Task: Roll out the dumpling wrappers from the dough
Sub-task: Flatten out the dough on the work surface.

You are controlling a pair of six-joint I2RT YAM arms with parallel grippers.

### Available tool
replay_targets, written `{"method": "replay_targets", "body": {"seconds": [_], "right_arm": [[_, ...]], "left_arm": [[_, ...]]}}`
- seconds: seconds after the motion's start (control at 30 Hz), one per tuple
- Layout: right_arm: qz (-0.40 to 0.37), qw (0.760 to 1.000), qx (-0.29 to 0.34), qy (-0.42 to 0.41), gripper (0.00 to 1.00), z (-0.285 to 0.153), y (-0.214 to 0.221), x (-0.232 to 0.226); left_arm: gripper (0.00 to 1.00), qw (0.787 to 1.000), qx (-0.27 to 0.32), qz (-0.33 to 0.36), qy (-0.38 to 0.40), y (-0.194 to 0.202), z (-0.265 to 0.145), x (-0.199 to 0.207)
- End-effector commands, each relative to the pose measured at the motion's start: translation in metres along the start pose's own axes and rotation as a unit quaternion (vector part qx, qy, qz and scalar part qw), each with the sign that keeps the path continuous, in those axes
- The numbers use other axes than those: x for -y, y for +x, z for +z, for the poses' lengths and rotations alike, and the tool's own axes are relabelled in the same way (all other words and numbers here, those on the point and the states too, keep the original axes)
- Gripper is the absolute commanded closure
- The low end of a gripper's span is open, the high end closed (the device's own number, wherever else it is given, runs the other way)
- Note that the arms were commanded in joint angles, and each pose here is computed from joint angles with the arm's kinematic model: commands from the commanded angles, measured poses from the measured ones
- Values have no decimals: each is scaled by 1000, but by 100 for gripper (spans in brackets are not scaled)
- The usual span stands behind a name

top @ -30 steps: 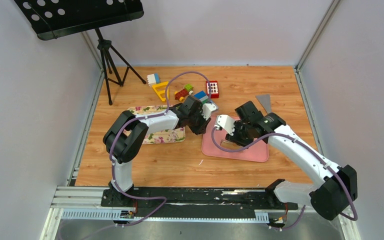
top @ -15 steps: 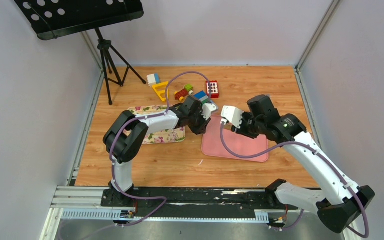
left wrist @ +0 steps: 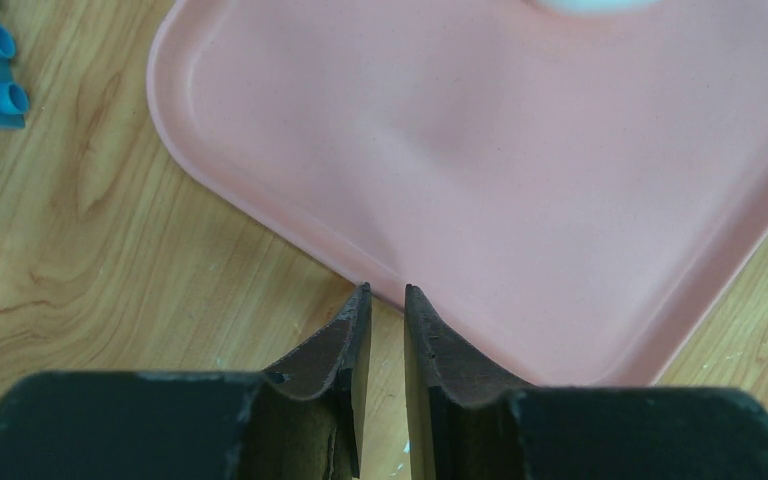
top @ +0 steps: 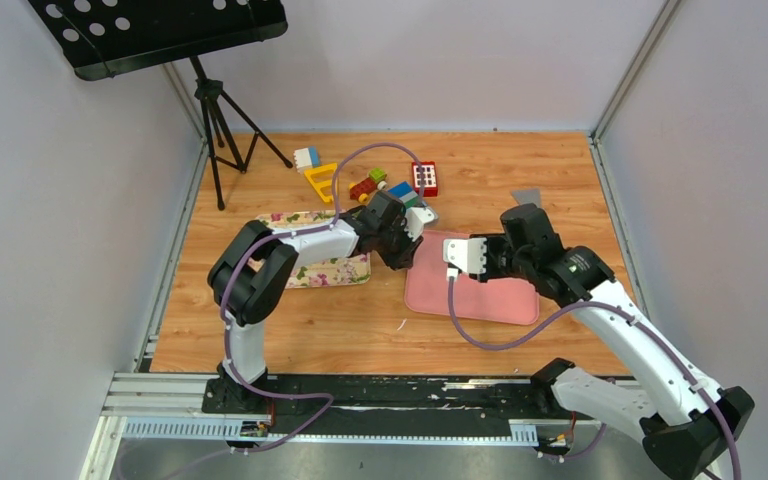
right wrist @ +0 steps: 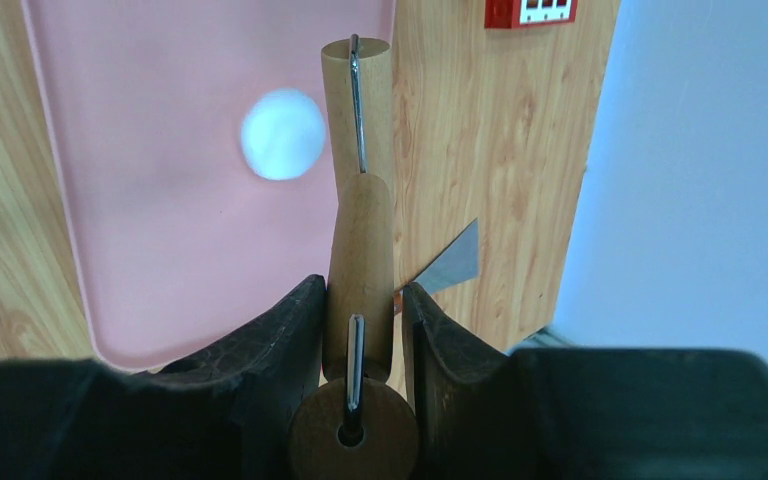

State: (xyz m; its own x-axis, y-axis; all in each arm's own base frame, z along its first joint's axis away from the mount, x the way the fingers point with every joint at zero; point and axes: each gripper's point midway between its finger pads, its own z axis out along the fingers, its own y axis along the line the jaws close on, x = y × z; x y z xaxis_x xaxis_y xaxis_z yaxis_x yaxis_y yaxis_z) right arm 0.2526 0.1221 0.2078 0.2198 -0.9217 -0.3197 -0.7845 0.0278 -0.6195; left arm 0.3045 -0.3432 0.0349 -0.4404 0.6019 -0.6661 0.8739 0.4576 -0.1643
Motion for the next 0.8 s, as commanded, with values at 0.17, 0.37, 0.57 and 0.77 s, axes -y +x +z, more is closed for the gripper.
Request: {"method": "replay_targets", "body": {"seconds": [0.17, 0.37, 0.57, 0.77], "right_arm": [[-163, 985, 49, -4, 100, 7, -15, 2], [-212, 977, 22, -10, 100, 15, -7, 7], [-231, 971, 4, -63, 100, 23, 7, -10], [-237, 965, 2, -111, 100, 30, 17, -36]], "left_arm": [[75, 999, -23, 16, 33, 9, 5, 10], [75, 998, -23, 19, 46, 9, 6, 14], [75, 999, -27, 19, 42, 12, 7, 12], [75, 999, -24, 17, 42, 11, 7, 12]]}}
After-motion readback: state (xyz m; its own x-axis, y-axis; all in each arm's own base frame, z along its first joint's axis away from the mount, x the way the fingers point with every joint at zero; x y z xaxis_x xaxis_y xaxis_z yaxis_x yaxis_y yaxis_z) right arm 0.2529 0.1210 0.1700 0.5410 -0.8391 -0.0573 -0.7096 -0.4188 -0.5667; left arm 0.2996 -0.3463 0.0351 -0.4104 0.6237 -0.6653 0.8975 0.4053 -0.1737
